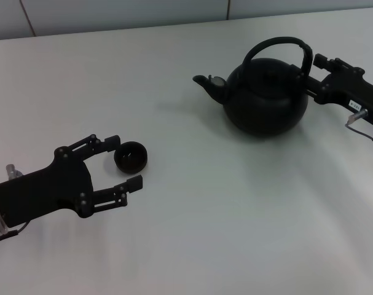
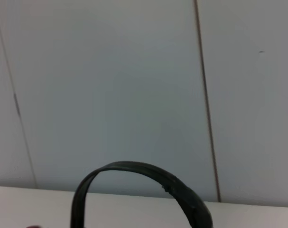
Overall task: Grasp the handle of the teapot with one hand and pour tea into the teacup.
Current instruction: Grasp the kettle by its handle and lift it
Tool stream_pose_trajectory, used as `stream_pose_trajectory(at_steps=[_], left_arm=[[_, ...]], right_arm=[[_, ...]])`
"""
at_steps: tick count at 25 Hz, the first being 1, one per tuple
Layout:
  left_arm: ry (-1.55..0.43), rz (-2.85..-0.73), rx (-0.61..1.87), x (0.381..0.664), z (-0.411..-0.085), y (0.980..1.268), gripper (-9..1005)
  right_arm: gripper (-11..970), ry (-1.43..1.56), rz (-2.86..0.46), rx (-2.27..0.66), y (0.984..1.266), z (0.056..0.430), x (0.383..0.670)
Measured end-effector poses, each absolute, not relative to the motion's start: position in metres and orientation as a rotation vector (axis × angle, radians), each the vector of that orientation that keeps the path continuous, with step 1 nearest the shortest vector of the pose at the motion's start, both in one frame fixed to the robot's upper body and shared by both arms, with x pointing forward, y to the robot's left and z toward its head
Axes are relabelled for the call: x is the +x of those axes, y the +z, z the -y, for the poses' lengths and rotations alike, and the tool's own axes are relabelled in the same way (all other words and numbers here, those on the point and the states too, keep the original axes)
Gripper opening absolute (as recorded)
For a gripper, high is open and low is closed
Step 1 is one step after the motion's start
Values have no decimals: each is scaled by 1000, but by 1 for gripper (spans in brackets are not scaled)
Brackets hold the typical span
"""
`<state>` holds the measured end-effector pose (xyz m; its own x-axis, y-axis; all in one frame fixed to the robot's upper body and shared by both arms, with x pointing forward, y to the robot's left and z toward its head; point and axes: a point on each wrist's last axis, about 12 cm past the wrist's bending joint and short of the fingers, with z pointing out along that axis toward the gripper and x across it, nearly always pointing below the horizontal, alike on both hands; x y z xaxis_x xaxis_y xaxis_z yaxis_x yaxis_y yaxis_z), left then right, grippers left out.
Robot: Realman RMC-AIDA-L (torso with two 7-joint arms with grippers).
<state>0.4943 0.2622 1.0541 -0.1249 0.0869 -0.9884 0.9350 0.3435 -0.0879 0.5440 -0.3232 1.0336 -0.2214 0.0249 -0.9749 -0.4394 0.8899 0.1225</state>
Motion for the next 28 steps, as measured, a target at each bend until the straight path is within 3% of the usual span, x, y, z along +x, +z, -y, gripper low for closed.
stream_pose_trajectory(at_steps=[28], left_arm=[[-966, -1506, 971, 495, -262, 1054, 863]], right_arm=[[693, 420, -1735, -262, 1037, 327, 548]])
